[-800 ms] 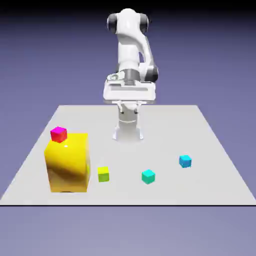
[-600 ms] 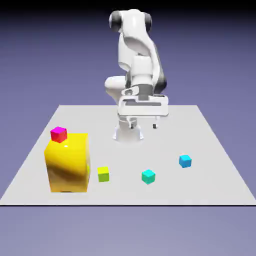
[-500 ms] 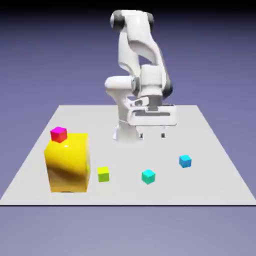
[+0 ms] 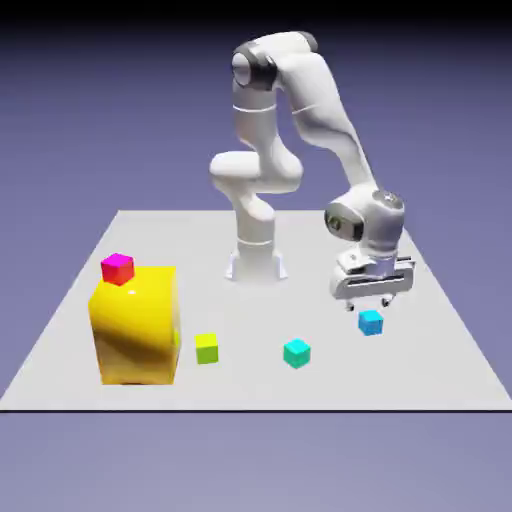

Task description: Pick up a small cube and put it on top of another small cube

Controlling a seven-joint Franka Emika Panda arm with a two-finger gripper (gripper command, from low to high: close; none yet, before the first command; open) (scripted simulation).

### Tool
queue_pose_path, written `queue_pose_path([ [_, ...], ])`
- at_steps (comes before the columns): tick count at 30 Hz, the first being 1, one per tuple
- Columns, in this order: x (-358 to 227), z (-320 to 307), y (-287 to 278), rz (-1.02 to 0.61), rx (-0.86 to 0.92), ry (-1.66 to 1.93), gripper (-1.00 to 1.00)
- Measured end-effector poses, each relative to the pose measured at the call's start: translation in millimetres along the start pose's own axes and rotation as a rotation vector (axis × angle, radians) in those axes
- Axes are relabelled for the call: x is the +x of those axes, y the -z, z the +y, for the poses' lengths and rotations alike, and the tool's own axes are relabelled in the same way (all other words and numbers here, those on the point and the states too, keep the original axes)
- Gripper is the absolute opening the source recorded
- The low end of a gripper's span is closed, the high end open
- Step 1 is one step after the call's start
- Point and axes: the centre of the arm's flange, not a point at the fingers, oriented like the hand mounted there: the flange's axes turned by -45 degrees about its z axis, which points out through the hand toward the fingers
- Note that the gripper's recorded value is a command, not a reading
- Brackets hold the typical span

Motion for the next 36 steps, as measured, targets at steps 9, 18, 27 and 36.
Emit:
queue_pose_path([
  [9,3.8,-0.7,-60.8,0.002,0.003,-0.001,0.00],
  [18,3.6,-1.4,-19.3,0.005,0.007,-0.002,-1.00],
  [27,44.0,142.0,14.0,-0.008,0.051,-0.642,-1.00],
  [36,-10.5,401.8,40.3,-0.004,0.243,-1.817,-1.00],
])
